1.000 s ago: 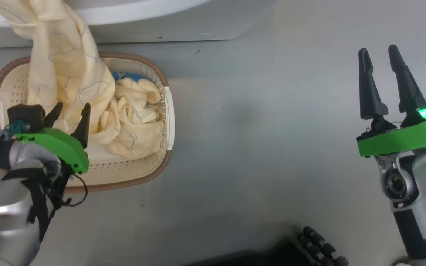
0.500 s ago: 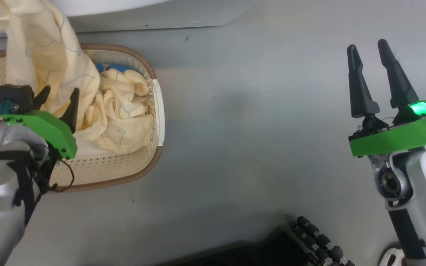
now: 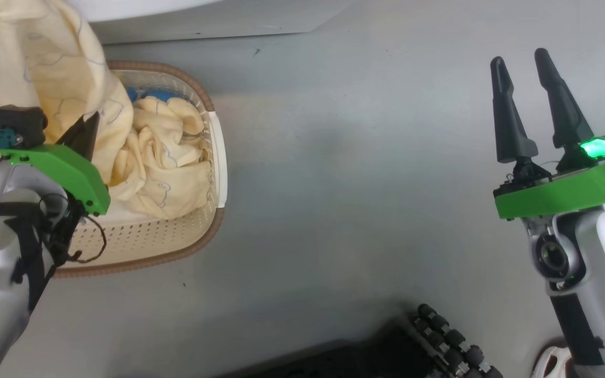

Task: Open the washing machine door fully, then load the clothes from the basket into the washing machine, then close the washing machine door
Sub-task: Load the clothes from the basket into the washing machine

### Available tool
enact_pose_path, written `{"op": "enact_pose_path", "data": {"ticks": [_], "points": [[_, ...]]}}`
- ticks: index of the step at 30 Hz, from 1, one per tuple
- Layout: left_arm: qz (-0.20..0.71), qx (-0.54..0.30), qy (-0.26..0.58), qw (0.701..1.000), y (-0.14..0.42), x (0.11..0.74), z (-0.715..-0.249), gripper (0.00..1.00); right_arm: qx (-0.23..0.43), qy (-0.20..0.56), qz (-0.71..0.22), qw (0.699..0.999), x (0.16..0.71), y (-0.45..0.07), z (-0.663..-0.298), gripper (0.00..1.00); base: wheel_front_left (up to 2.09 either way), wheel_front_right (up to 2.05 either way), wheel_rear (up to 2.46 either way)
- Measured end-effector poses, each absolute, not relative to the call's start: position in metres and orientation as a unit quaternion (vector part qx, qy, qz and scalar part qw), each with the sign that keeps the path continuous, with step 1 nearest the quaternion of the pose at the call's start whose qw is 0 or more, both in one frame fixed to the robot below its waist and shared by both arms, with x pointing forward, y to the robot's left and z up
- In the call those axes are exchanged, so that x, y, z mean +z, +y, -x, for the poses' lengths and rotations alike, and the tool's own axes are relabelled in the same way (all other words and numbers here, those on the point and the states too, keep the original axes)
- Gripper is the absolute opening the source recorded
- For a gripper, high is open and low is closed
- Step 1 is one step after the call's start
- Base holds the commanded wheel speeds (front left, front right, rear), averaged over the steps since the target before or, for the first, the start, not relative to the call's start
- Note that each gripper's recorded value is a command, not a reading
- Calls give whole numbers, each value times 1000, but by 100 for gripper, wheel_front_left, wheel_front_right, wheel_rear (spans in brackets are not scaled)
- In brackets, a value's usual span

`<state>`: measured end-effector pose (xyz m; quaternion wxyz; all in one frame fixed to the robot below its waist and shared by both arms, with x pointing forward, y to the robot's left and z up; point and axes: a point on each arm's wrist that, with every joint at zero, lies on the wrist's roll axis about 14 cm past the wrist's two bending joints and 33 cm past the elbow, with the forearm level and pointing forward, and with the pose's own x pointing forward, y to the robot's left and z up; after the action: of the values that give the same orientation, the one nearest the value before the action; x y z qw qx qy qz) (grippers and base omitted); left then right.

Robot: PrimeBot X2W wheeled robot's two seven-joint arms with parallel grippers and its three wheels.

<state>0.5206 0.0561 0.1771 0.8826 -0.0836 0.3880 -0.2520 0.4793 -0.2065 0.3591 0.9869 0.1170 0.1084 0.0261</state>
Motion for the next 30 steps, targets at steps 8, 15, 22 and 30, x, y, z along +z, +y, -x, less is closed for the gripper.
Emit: {"op": "enact_pose_path", "data": {"ticks": [8, 15, 22, 30], "points": [[104, -200, 363, 904, 81, 198, -543, 0, 26, 88, -125, 988, 372, -204, -485, 100, 0, 0, 0], [128, -156, 333, 921, 102, 223, -552, 0, 30, 65, -135, 988, 391, -198, -487, 100, 0, 0, 0], [141, -137, 265, 944, 113, 268, -577, 0, 31, 44, -145, 988, 410, -194, -487, 100, 0, 0, 0], [173, -128, 186, 959, 108, 326, -587, 0, 25, 18, -163, 986, 436, -194, -481, 100, 0, 0, 0]]}}
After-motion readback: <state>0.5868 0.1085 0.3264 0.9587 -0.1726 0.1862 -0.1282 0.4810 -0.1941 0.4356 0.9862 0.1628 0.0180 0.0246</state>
